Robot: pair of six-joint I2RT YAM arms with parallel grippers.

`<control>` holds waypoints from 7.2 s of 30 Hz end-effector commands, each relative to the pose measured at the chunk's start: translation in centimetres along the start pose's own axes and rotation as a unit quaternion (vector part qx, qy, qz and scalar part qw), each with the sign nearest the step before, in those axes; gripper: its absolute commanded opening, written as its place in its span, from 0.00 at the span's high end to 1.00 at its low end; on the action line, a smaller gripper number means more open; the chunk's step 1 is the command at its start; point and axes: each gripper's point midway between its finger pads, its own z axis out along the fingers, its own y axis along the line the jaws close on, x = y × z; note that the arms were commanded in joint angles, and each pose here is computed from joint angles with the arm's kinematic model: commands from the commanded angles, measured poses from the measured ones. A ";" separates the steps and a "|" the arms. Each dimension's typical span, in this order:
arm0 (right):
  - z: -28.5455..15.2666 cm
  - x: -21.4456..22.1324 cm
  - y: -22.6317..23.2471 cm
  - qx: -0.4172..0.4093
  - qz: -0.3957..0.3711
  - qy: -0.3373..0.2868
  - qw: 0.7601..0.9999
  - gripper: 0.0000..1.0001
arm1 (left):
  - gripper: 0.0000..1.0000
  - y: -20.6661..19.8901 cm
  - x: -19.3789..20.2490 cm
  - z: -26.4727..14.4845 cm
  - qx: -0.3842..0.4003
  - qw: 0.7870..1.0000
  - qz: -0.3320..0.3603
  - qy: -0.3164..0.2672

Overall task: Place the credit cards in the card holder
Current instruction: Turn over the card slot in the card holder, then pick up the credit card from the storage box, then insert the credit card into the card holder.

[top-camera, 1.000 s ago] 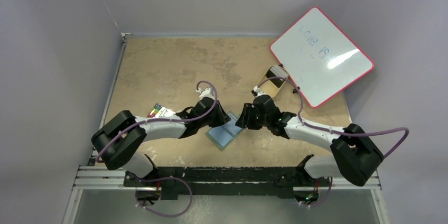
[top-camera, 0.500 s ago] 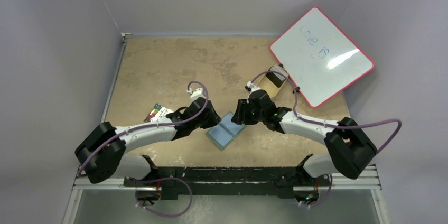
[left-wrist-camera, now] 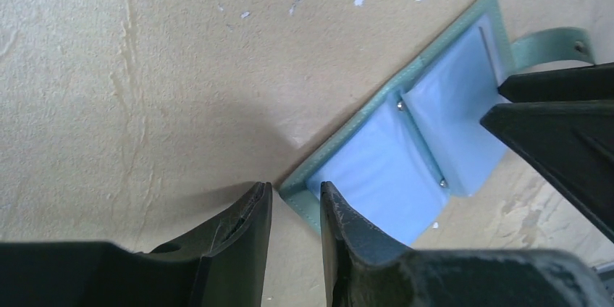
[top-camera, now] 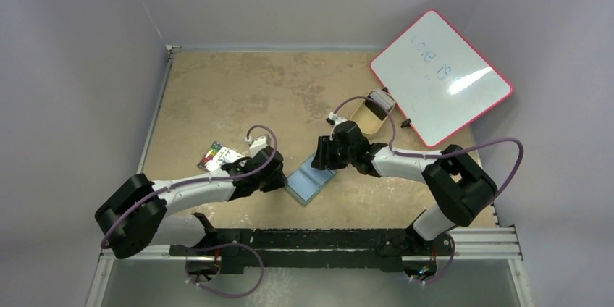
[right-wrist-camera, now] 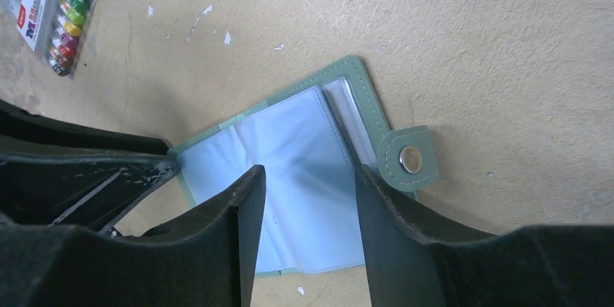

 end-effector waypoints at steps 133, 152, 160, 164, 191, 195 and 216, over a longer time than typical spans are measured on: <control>-8.9 -23.1 -16.1 0.383 -0.183 -0.042 0.904 1.00 | 0.33 -5.8 -13.5 -15.9 0.096 0.956 0.183 -0.210; -12.2 -18.5 -0.5 0.022 -0.041 -0.161 0.986 1.00 | 0.42 -5.5 -9.2 -9.6 0.087 0.986 0.077 -0.118; -11.8 -13.8 2.3 -0.081 0.008 -0.150 0.985 1.00 | 0.47 -5.7 -6.5 -6.5 0.104 0.991 0.052 -0.071; -10.6 -11.4 3.4 -0.108 0.020 -0.139 0.984 1.00 | 0.47 -4.5 -5.5 -4.6 0.084 0.993 0.046 -0.062; -5.8 -2.9 0.7 -0.155 0.076 -0.101 0.980 1.00 | 0.96 -5.4 -0.9 0.8 0.161 0.987 0.008 -0.005; -5.0 -2.3 -0.1 -0.141 0.072 -0.096 0.983 1.00 | 0.96 -4.4 -0.7 1.6 0.140 0.990 0.013 -0.007; -3.9 0.7 -1.6 -0.129 0.105 -0.059 0.984 1.00 | 0.96 -2.4 -0.3 2.9 0.089 0.996 0.023 -0.005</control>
